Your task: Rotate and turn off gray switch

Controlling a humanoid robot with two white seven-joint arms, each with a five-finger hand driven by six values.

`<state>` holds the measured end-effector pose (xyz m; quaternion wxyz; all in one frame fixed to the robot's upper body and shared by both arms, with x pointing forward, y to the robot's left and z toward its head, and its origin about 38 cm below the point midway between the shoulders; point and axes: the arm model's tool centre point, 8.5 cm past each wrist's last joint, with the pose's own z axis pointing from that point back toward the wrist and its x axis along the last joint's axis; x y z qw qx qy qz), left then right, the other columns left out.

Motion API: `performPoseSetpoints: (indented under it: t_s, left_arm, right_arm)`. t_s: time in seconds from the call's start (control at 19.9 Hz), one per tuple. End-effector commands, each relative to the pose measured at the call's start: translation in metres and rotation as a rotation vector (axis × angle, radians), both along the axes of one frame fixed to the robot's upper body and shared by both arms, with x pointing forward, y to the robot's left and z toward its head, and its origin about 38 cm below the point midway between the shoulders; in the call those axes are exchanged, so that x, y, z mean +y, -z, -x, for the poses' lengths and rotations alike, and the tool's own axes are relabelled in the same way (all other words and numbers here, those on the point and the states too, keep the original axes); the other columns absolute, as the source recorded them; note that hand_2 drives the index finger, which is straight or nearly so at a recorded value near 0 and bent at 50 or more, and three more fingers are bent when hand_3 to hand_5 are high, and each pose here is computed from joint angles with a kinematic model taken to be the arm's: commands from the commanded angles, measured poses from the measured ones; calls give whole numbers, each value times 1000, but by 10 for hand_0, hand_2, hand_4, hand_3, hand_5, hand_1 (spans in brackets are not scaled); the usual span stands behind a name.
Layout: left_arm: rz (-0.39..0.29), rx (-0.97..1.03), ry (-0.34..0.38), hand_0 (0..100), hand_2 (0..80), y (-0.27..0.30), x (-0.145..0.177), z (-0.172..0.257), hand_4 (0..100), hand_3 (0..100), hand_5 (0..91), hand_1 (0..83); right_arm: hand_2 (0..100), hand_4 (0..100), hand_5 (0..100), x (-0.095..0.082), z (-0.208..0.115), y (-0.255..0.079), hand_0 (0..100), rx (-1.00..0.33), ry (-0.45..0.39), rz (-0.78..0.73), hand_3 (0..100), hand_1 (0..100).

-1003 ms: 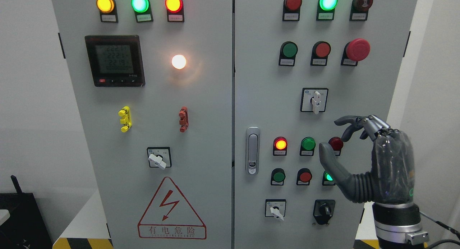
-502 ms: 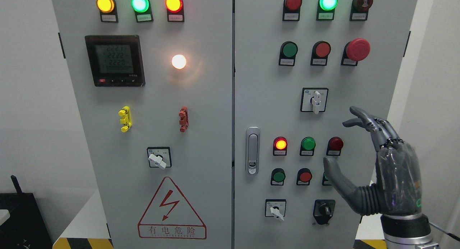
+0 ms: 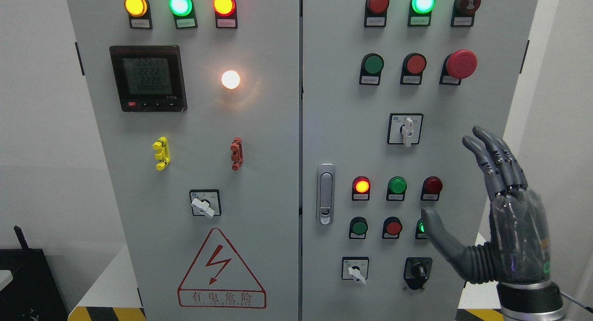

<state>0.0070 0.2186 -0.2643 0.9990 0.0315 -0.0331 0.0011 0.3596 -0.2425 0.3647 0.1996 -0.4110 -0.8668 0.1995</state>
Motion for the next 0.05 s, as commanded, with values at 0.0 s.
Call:
performPoseSetpoints:
  t_s: [0.0]
  left_arm:
    - [1, -35, -27, 120, 0, 0, 0, -15, 0, 0, 0, 389]
  right_arm:
    - [50, 0, 0, -1, 2, -1, 252, -2, 2, 0, 20, 290]
